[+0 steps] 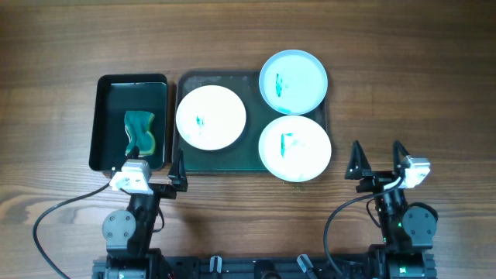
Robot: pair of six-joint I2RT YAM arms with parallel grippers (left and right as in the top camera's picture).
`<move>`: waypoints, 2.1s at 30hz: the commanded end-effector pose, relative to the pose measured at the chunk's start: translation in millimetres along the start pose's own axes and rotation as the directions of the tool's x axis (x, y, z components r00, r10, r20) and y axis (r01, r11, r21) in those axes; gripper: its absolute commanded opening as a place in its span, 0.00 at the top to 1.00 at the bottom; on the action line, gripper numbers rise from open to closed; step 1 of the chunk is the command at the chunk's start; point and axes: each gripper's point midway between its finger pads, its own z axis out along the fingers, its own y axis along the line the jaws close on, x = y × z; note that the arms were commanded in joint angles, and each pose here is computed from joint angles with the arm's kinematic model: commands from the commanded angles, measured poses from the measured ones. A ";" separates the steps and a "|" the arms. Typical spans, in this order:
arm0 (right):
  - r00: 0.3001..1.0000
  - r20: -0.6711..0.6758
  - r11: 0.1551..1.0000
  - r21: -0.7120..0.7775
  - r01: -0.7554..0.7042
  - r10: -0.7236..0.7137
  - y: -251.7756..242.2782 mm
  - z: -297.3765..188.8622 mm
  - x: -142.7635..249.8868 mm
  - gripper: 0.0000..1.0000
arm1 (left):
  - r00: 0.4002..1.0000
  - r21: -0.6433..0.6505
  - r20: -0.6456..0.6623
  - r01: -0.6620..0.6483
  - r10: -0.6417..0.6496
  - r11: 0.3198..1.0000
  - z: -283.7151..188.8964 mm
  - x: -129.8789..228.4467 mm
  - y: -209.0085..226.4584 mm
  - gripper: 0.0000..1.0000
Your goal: Clean dirty plates on tray and stack at the side
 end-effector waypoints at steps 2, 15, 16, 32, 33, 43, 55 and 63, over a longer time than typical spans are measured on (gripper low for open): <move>1.000 0.018 1.000 0.030 -0.006 0.005 -4.6 -0.5 -3.2 0.00 | 1.000 -0.012 0.000 0.003 -0.003 1.000 0.1 2.2 2.6 0.00; 0.998 -0.069 0.998 -0.054 -0.009 0.005 24.2 8.5 -45.0 0.01 | 1.000 -0.035 0.001 0.002 -0.002 0.999 -11.0 -56.1 -5.4 0.00; 0.994 -0.108 0.998 -0.056 -0.014 0.008 27.2 13.4 -50.3 0.00 | 0.999 -0.041 -0.032 0.005 -0.007 0.999 -11.6 -64.1 -6.9 0.00; 0.634 -0.765 0.968 -0.054 -0.245 0.118 66.5 89.2 -32.5 0.00 | 0.651 -0.164 -0.741 0.059 -0.163 0.985 43.3 -76.3 -12.4 0.00; 0.614 -0.780 0.961 -0.064 -0.270 0.121 70.7 91.1 -26.7 0.01 | 0.625 -0.164 -0.762 0.068 -0.170 0.984 48.4 -67.4 -12.4 0.00; 0.317 -0.943 0.988 0.060 -0.145 0.103 145.1 141.3 57.7 0.28 | 0.605 -0.470 -0.698 0.019 -0.384 0.883 65.2 -48.7 32.4 0.00; 0.257 -0.966 0.992 -0.003 -0.123 0.029 219.0 170.7 201.8 0.64 | 0.487 -0.663 -0.671 -0.056 -0.559 0.747 38.5 -18.7 89.1 0.06; 0.221 -0.975 0.995 0.010 -0.098 0.032 213.1 167.3 228.8 0.92 | 0.442 -0.679 -0.688 -0.113 -0.576 0.725 40.4 -0.5 101.0 0.06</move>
